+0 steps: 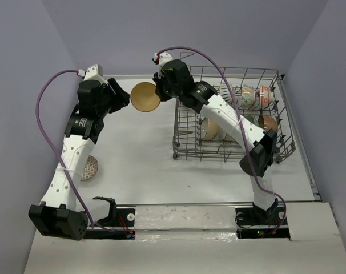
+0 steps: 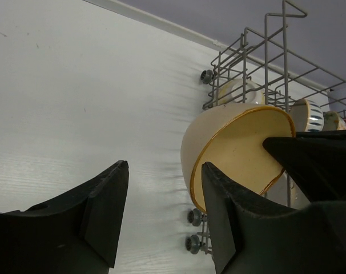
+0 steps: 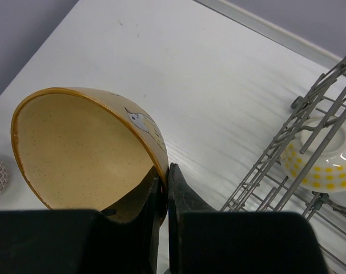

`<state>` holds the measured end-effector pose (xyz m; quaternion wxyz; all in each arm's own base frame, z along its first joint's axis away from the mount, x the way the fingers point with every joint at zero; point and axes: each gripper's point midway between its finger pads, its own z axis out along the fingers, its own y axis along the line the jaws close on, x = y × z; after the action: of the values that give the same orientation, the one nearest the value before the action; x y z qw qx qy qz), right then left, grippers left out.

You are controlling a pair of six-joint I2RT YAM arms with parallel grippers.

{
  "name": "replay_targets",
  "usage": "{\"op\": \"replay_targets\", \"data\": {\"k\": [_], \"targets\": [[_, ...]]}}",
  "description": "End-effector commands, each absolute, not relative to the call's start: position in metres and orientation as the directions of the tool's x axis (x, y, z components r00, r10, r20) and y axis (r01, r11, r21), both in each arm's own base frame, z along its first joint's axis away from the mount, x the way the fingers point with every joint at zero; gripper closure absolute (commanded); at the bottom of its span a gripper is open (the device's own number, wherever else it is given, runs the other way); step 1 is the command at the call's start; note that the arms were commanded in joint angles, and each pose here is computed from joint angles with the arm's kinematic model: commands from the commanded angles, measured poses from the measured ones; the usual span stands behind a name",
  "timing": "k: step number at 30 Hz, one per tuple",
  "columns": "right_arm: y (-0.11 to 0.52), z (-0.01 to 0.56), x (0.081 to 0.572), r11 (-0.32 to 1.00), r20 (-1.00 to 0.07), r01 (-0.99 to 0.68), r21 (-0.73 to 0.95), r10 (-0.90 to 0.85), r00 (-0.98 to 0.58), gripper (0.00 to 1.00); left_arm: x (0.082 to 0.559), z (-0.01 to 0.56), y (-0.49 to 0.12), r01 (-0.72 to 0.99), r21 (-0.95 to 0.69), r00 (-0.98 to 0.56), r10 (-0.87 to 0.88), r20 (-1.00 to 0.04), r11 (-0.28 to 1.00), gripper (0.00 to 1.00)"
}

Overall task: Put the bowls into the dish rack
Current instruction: Pass from the right arm to the left

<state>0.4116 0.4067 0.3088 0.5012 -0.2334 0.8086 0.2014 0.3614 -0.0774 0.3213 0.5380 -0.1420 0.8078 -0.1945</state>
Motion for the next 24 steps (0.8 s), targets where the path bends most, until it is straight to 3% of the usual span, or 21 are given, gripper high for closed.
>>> {"op": "replay_targets", "data": {"k": [1, 24], "targets": [[0.417, 0.359, 0.404, 0.758, -0.948, -0.641, 0.122, -0.102, -0.301, 0.99, 0.364, 0.346, -0.082, 0.022, -0.412, -0.327, -0.383, -0.864, 0.911, 0.38], [0.403, 0.369, 0.372, 0.662, -0.946, -0.749, 0.021, -0.228, -0.228, 0.99, 0.366, 0.316, -0.115, 0.074, -0.278, -0.432, -0.221, -0.875, 0.958, 0.38]]}}
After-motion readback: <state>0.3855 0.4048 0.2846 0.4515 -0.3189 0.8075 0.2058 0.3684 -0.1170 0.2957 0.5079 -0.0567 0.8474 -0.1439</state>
